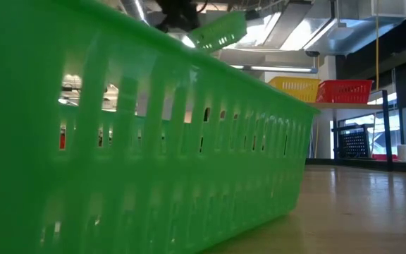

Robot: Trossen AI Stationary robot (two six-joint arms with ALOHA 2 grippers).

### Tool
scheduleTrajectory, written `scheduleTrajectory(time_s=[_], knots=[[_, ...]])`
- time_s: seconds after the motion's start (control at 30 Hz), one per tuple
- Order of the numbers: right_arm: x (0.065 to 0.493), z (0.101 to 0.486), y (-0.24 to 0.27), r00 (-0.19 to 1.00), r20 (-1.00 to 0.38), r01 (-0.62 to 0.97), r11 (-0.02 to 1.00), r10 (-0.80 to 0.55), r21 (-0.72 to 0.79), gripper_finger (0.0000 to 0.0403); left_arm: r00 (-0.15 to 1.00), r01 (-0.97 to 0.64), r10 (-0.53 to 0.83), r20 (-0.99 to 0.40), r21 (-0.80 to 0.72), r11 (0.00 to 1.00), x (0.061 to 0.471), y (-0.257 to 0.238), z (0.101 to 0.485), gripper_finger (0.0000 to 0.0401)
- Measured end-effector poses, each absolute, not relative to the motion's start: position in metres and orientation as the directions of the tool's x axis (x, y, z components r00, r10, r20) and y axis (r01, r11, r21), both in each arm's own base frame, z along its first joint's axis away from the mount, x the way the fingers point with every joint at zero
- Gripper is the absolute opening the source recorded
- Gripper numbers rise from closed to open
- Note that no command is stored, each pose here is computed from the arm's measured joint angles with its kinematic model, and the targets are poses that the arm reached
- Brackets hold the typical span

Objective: Stack baskets on shelf by color
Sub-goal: Put the middle green bin on the shelf

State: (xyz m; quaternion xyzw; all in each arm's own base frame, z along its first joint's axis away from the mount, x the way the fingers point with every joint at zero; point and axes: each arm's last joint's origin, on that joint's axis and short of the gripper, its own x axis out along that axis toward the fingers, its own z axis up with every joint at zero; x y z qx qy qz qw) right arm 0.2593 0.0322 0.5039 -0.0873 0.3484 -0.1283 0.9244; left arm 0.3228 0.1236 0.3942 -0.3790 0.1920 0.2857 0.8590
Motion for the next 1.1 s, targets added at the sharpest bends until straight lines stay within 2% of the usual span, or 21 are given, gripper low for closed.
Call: scheduleTrajectory(time_s=[0.17,0.37,0.57,0.7,1.1], knots=[[0.259,0.504,0.031,0.719,-0.617,0.191,0.944,-0.321,-0.268,0.0076,0.786,-0.616,0.347,-0.512,-0.594,0.518,0.344,0.140,0.380,0.0000],[0.257,0.502,0.031,0.699,-0.630,0.202,0.938,-0.340,-0.283,0.0076,0.744,-0.665,0.346,-0.571,-0.584,0.466,0.356,0.152,0.356,0.0000],[0.250,0.499,0.024,0.595,-0.591,0.415,0.838,-0.544,-0.353,0.0076,0.733,-0.679,0.363,-0.575,-0.589,0.438,0.359,0.160,0.350,0.0000],[0.248,0.500,0.021,0.560,-0.549,0.508,0.780,-0.621,-0.364,0.0076,0.726,-0.687,0.370,-0.580,-0.588,0.426,0.360,0.162,0.348,0.0000],[0.252,0.498,0.021,0.549,-0.548,0.506,0.773,-0.631,-0.383,0.0076,0.695,-0.719,0.404,-0.595,-0.572,0.395,0.362,0.164,0.342,0.0006]])
